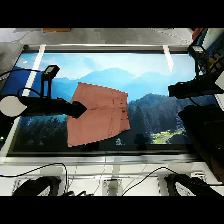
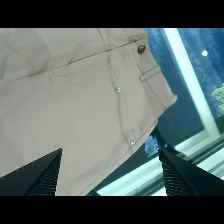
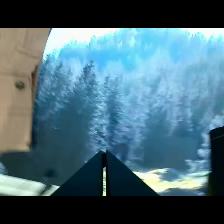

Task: Fold the clothes and pants, and hang the long-sleeved shirts on hangers.

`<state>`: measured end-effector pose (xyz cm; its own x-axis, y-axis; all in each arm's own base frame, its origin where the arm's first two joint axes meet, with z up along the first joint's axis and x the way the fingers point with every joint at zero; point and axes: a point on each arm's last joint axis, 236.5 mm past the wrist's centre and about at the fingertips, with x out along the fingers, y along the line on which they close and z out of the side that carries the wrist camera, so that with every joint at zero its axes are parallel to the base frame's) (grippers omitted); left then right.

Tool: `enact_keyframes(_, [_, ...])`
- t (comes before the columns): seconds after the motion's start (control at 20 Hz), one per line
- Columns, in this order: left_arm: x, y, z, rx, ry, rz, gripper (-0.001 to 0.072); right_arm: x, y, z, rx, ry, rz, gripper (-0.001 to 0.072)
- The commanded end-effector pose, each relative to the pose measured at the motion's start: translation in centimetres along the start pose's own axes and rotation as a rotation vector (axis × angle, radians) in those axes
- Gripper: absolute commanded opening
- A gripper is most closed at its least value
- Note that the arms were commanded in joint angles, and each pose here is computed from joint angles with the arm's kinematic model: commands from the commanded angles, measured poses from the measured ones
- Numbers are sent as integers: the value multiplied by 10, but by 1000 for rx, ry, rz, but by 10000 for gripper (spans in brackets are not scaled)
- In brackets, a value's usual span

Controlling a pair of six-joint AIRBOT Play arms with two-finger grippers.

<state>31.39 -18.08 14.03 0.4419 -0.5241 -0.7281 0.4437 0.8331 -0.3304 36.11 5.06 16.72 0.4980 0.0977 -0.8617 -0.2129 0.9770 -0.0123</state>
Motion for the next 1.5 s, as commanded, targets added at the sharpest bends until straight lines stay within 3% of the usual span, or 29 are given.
enact_keyframes(0.0, [-3, 0, 2, 6, -12, 5, 697, 10, -2, -26, -237, 97, 4, 20])
enact_keyframes(0.15, [-30, 10, 11, 113, -84, 68, 697, 47, 13, -78, -253, 242, 95, 20])
enact_keyframes(0.3, [-89, 49, 18, 174, -199, 290, 697, 83, 43, -143, -215, 395, 239, 20])
enact_keyframes(0.45, [-144, 86, 17, 201, -327, 514, 697, 110, 107, -165, -67, 352, 496, 21])
enact_keyframes(0.55, [-159, 101, 9, 184, -363, 584, 697, 130, 122, -154, 74, 252, 533, 51])
enact_keyframes(0.6, [-163, 104, 6, 174, -367, 598, 697, 138, 124, -147, 148, 212, 531, 202])
enact_keyframes(0.65, [-165, 107, 5, 165, -370, 607, 697, 146, 121, -141, 230, 184, 512, 444])
enact_keyframes(0.7, [-165, 108, 5, 163, -367, 609, 697, 152, 117, -139, 283, 174, 493, 473])
enact_keyframes(1.1, [-123, 135, -13, 35, -251, 584, 692, 204, 132, -170, 483, 383, 533, 457])
enact_keyframes(1.2, [-106, 148, -20, 12, -194, 588, 572, 214, 138, -165, 522, 403, 558, 457])
enact_keyframes(1.45, [-58, 196, -64, -164, 45, 560, 535, 230, 141, -141, 563, 397, 588, 452])
